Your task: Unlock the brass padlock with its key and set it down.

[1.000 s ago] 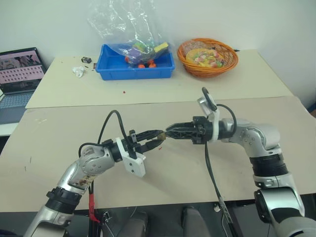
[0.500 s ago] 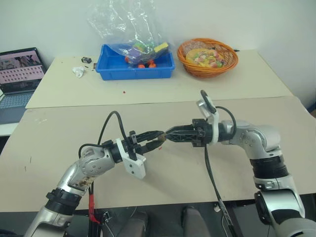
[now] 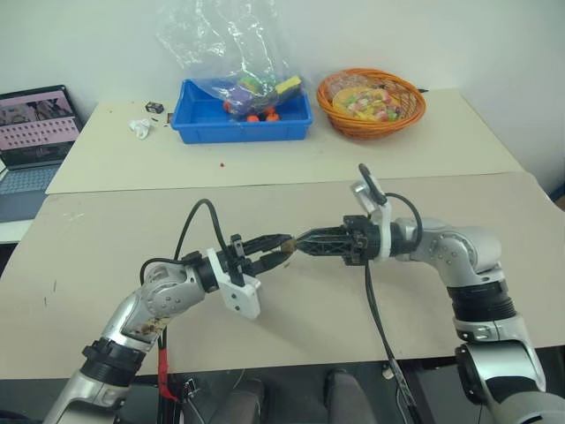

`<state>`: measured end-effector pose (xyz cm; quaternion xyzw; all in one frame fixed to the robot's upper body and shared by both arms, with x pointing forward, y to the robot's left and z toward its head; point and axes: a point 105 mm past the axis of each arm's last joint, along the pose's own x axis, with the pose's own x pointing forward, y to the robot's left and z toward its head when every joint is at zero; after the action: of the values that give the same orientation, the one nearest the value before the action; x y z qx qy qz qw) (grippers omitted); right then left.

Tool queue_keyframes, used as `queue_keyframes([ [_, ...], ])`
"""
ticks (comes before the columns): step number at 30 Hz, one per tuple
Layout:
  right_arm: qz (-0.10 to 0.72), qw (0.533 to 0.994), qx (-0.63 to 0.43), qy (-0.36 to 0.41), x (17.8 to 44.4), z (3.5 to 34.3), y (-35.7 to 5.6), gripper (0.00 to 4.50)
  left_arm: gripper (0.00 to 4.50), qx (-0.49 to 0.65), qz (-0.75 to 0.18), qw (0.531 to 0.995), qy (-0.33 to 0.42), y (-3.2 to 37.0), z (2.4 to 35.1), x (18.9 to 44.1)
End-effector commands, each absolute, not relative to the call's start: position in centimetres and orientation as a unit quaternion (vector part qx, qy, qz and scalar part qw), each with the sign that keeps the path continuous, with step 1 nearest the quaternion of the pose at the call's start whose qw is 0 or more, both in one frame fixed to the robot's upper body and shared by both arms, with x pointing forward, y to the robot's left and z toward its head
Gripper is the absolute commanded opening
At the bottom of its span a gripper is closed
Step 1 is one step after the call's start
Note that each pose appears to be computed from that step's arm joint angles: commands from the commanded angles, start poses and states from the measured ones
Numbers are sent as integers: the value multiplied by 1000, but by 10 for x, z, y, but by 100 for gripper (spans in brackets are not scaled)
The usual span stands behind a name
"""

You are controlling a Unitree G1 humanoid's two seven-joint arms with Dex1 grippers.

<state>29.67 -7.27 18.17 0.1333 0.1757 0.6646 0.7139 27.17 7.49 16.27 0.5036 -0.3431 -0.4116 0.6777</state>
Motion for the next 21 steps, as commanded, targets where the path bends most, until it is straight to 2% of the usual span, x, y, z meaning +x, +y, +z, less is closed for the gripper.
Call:
queue_keyframes([
  [1, 681, 706, 128, 150, 292, 198, -70, 52, 83, 502, -398, 675, -366, 75, 176, 268],
  [3, 681, 705, 127, 150, 291, 198, -70, 1, 83, 502, -397, 675, -366, 75, 176, 268],
  [14, 682, 699, 140, 163, 288, 198, -67, 1, 83, 503, -396, 675, -366, 75, 176, 268],
  [21, 623, 698, 198, 294, 288, 169, -65, 1, 83, 505, -395, 674, -367, 74, 176, 267],
])
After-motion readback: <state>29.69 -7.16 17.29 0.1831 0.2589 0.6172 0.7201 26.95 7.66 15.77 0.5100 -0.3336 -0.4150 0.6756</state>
